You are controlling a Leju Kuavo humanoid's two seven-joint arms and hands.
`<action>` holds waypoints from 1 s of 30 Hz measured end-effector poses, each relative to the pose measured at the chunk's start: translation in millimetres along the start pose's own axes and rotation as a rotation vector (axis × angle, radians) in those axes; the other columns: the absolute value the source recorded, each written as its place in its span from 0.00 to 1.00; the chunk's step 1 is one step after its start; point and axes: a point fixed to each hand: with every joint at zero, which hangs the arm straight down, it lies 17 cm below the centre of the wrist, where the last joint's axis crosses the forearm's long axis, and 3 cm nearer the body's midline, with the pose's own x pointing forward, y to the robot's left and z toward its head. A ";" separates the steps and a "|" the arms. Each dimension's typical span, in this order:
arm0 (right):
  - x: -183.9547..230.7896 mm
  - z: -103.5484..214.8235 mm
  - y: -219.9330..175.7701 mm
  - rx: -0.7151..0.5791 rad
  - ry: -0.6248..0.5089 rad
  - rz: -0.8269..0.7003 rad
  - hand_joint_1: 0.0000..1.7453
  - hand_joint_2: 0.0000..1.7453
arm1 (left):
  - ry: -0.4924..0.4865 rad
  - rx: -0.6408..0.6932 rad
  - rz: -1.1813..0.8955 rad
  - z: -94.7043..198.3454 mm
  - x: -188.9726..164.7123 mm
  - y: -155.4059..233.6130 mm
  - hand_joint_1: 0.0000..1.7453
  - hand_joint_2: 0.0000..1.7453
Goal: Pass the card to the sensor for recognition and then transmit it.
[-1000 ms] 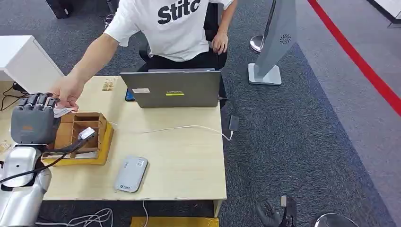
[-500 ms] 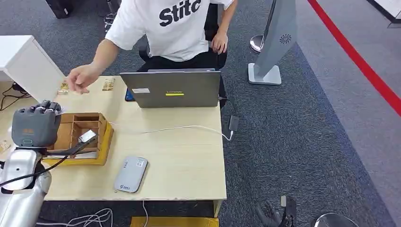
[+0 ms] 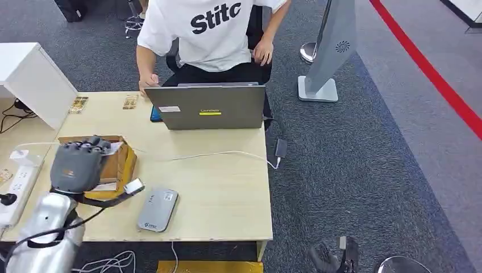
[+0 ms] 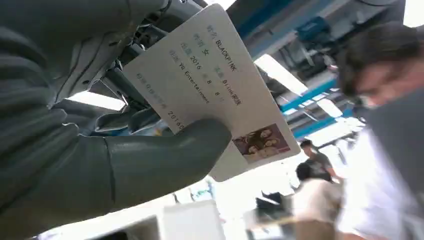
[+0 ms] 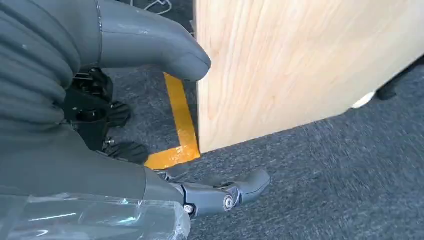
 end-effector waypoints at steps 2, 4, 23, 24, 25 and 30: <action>-0.5 1.2 -2.3 -0.007 -0.004 -0.008 0.00 1.00 | -0.066 -0.044 0.084 16.9 53.9 -14.6 1.00 1.00; -2.5 2.5 -4.1 -0.010 -0.002 -0.010 0.00 1.00 | -0.102 -0.080 0.149 34.3 94.3 -26.1 1.00 1.00; -7.1 6.6 -9.9 -0.023 -0.002 -0.014 0.00 1.00 | -0.147 -0.308 0.318 116.4 182.1 -94.7 1.00 1.00; -7.4 6.8 -10.2 -0.023 -0.002 -0.014 0.00 1.00 | -0.143 -0.311 0.319 117.3 181.9 -95.3 1.00 1.00; -7.5 6.9 -10.5 -0.023 -0.002 -0.014 0.00 1.00 | -0.142 -0.312 0.319 117.7 181.9 -95.4 1.00 1.00; -8.1 7.1 -11.3 -0.027 0.000 -0.012 0.00 1.00 | -0.140 -0.265 0.274 109.6 177.9 -85.8 1.00 1.00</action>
